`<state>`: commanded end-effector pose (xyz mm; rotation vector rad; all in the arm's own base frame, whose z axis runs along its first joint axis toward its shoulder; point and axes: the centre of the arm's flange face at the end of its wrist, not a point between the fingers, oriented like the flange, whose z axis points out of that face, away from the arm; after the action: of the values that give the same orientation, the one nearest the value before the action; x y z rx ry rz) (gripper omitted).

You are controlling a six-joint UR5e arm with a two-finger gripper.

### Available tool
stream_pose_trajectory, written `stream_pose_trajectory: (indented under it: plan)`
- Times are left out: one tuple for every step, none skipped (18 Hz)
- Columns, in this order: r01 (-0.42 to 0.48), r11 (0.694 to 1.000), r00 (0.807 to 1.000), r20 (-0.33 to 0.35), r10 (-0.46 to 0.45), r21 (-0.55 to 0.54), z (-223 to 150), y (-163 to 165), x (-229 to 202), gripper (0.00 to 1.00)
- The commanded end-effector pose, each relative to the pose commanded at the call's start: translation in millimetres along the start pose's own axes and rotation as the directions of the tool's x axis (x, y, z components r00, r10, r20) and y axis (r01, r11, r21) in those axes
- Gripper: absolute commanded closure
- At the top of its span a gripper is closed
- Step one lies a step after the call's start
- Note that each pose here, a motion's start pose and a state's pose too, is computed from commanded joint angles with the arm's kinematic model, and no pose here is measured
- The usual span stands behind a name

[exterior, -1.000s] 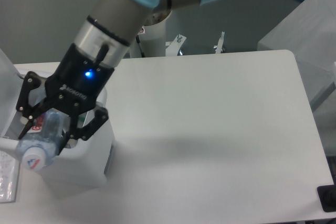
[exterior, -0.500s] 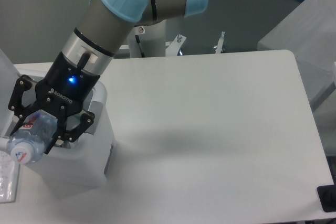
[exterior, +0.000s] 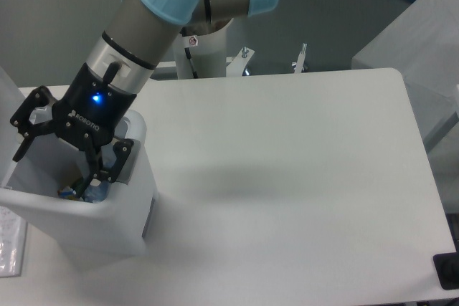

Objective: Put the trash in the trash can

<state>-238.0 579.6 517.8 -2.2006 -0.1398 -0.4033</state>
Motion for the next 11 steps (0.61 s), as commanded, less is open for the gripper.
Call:
stream_pose_trajectory:
  plan:
    - [-0.022,1.000,0.999,0.023,0.022,0.012,-10.9,-1.5,-14.9,0.00]
    - [-0.038,0.999,0.998,0.042,0.037,0.021,-19.2,-2.6,-27.1,0.00]
    - [-0.045,0.999,0.997,0.059,0.043,0.030,-27.9,-4.4,-36.7,0.00]
    - [-0.049,0.998,0.996,0.080,0.046,0.039,-37.6,-5.6,-49.1,0.00]
    - [-0.056,0.997,0.993,0.103,0.051,0.044,-46.6,-4.1,-67.6,0.00]
    - [-0.086,0.995,0.989,0.129,0.080,0.047,-54.5,-5.7,-87.0,0.00]
    - [-0.095,0.994,0.985,0.147,0.087,0.048,-57.6,-9.1,-108.4,0.00]
    - [-0.092,0.994,0.982,0.169,0.081,0.053,-63.6,-12.2,-126.9,0.00]
    - [-0.089,0.995,0.975,0.206,0.078,0.047,-68.1,-16.5,-143.3,0.00]
    - [-0.085,0.996,0.965,0.252,0.076,0.023,-66.2,-17.6,-158.0,0.00]
    - [-0.081,0.997,0.949,0.305,0.079,-0.004,-68.3,-15.1,-169.6,0.00]
